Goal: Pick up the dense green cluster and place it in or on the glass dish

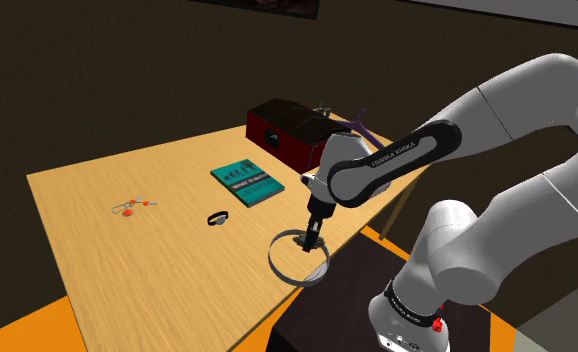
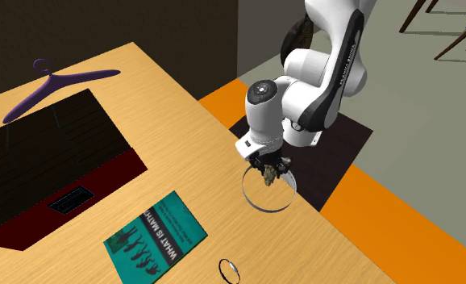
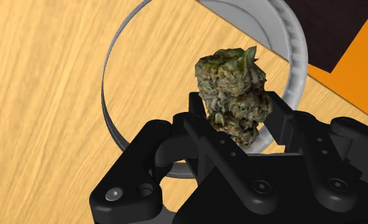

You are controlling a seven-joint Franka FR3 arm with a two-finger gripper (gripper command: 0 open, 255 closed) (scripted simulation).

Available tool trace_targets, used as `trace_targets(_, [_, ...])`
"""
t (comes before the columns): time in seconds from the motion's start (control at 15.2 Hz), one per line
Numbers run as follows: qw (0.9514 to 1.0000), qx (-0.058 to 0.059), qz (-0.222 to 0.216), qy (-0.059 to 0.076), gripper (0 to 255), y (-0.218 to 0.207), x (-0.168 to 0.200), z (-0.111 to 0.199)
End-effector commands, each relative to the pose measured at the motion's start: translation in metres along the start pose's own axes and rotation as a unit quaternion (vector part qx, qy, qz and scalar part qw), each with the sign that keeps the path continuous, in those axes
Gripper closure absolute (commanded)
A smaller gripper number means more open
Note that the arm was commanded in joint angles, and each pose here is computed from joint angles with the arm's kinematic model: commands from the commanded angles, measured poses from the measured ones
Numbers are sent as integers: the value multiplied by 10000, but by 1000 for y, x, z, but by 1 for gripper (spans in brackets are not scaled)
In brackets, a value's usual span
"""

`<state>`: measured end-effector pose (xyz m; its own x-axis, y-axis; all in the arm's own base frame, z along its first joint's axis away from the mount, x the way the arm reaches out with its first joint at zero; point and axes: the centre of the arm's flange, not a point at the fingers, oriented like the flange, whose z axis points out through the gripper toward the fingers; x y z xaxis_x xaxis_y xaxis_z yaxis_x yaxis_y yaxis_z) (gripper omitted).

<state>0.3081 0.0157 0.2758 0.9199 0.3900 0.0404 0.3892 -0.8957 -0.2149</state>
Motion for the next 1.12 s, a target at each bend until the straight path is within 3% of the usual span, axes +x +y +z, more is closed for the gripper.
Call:
trace_targets(0.0, [10000,-5,0,3,255,3,1,10])
trace_targets(0.2, [10000,-5,0,3,255,7,0,28])
trace_targets(0.73, [10000,-5,0,3,255,7,0,28])
trace_targets(0.79, [10000,-5,0,3,0,7,0,28])
trace_targets(1.06, [10000,-5,0,3,0,7,0,28])
